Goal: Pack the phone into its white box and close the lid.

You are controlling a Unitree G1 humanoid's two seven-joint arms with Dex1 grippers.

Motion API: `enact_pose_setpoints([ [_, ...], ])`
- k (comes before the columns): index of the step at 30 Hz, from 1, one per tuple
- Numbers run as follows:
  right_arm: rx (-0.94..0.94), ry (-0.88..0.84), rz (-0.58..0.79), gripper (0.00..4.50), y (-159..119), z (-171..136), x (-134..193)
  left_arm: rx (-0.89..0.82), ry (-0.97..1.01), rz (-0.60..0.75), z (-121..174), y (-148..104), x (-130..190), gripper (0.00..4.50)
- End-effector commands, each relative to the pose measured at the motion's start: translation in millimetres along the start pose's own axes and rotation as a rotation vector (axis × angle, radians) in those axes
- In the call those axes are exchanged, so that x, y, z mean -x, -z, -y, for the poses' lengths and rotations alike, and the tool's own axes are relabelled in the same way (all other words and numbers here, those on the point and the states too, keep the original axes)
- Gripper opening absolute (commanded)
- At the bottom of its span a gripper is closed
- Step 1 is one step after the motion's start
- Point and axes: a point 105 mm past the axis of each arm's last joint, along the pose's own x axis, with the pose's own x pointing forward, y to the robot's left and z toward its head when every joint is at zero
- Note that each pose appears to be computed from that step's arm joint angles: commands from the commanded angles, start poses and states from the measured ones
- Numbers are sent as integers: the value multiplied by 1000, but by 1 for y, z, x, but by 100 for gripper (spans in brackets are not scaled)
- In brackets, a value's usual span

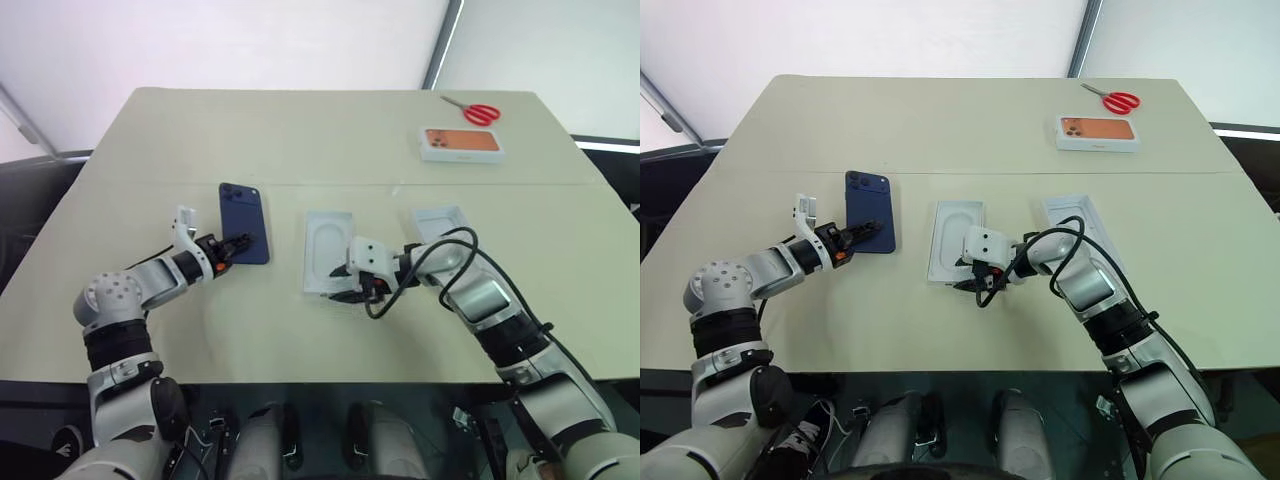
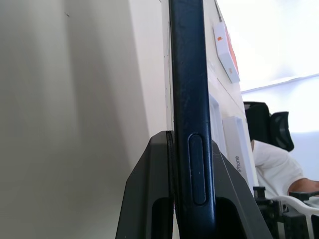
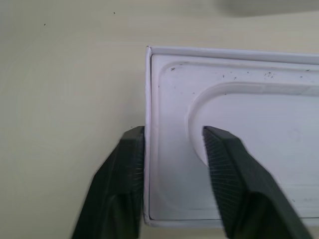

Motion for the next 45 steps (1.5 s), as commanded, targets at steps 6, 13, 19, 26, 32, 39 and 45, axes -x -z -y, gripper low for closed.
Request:
enact_pose_setpoints([
  [6, -2, -15, 17, 206, -6, -4, -6, -52, 56, 32, 15, -10, 3, 4],
  [13, -9, -7, 13, 206, -5, -4, -10, -57, 53, 25, 15, -8, 1, 4],
  [19, 14, -6, -10, 80, -2, -5, -11, -58, 50, 21, 13, -8, 2, 4],
  [26, 8, 1, 1, 80, -4, -5, -15, -54, 57, 23, 14, -9, 3, 4],
  [32, -8, 3, 62, 80, -19, -11, -39, -54, 70, 42, 17, -16, 6, 4],
  [39, 13, -8, 89, 80, -33, -13, -61, -78, 77, 67, 24, -32, 7, 4],
  [45, -44, -19, 108, 145, -36, -16, -70, -82, 76, 64, 25, -31, 7, 4],
])
